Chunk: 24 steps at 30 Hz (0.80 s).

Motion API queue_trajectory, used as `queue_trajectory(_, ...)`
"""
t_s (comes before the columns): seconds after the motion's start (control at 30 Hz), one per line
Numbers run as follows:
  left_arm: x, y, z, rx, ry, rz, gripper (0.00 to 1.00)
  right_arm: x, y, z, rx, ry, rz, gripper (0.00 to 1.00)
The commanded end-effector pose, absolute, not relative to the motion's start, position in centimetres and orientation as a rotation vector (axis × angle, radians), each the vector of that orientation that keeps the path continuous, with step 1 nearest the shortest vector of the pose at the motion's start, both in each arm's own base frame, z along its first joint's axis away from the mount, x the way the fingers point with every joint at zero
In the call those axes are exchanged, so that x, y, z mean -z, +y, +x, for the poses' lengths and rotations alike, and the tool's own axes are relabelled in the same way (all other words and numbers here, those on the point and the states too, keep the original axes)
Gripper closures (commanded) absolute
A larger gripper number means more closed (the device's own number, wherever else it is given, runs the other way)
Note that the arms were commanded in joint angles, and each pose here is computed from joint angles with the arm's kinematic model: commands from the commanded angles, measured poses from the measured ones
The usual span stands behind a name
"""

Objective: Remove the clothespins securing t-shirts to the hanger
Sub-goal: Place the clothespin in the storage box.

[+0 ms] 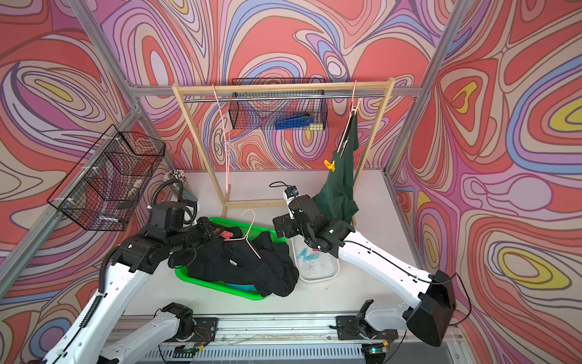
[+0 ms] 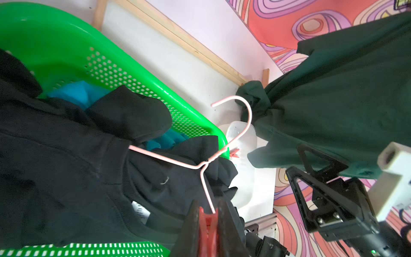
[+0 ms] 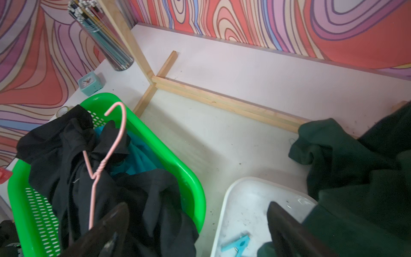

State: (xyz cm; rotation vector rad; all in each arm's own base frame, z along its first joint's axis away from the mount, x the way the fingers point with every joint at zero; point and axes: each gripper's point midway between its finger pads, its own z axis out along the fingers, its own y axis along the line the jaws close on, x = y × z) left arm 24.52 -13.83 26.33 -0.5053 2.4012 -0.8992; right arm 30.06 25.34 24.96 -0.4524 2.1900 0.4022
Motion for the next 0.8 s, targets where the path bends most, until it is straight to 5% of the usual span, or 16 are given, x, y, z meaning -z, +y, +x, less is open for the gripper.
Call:
queue_trajectory(0.0,-27.9,-15.0,25.9,0.866,2.342,-0.489,0.87,-24.7,23.5,29.9,-0.416,2.223,-0.418,0.02)
queue_trajectory(0.77,-26.1,-31.7,24.3,0.931,2.479,-0.101,0.87,-24.3,15.2,29.1,-0.277,2.246,-0.194,0.02)
